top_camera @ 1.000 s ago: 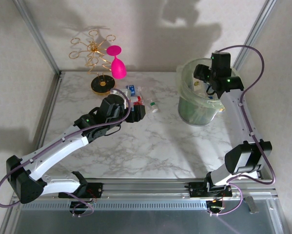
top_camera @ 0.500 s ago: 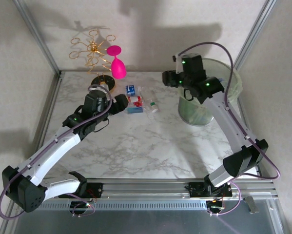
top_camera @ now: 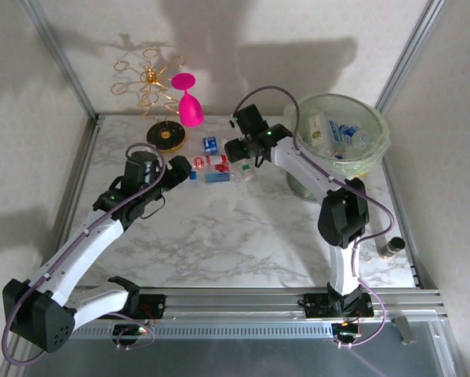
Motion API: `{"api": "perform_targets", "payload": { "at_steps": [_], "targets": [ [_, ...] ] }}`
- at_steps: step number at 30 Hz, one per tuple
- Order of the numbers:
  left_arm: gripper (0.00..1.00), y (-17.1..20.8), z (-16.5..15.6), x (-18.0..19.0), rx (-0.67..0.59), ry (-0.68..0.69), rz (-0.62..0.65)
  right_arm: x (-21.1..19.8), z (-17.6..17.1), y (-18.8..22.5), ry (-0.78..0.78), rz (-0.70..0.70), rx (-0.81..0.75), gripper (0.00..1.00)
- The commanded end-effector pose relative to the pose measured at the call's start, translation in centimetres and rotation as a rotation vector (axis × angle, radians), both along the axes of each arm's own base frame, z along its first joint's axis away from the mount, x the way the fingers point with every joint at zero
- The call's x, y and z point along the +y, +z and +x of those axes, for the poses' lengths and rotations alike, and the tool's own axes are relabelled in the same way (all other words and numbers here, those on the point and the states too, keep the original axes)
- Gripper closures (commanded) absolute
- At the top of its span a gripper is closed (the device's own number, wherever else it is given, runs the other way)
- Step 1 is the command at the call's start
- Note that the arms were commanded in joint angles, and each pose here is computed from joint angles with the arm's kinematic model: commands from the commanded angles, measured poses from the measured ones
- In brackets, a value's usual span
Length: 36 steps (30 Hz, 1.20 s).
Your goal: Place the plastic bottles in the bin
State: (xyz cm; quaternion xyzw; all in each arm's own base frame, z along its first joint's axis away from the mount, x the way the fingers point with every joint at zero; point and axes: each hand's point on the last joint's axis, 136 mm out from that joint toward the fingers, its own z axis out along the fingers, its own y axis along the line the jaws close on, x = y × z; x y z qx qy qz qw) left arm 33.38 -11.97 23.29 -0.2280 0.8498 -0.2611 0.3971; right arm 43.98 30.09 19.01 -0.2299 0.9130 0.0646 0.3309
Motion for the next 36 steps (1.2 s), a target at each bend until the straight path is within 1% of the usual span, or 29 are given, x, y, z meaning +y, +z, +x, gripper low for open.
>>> {"api": "perform_targets", "payload": {
  "at_steps": [1, 5, 10, 14, 21, 28, 32, 36],
  "targets": [
    [0.11, -1.4, -0.3, 0.7, 0.036, -0.011, 0.014, 1.4, 2.1, 0.9, -0.008, 0.035, -0.056, 0.22],
    [0.11, -2.3, -0.5, 0.9, 0.057, -0.026, 0.011, 2.3, 4.1, -2.3, -0.023, -0.011, -0.028, 0.17],
    [0.12, -2.2, -0.9, 0.4, 0.056, -0.06, -0.004, 2.2, 6.6, -4.4, -0.062, -0.057, -0.064, 0.13],
    [0.12, -2.0, -1.2, 0.3, 0.055, -0.074, 0.001, 1.7, 8.5, -6.0, -0.098, -0.043, -0.056, 0.13],
    [0.12, -2.2, -1.1, 0.2, 0.059, -0.084, 0.012, 2.0, 9.8, -10.0, -0.101, -0.027, 0.019, 0.12],
    [0.13, -2.6, -0.8, 0.0, 0.063, -0.089, 0.004, 0.8, 10.5, -11.8, -0.127, -0.016, 0.058, 0.2],
    [0.13, -2.5, -0.7, -0.1, 0.064, -0.088, 0.003, 0.2, 10.6, -12.7, -0.135, -0.028, 0.072, 0.22],
    [0.13, -2.3, -0.7, 0.0, 0.06, -0.088, 0.005, 0.1, 10.3, -13.3, -0.132, -0.027, 0.087, 0.26]
  ]
}}
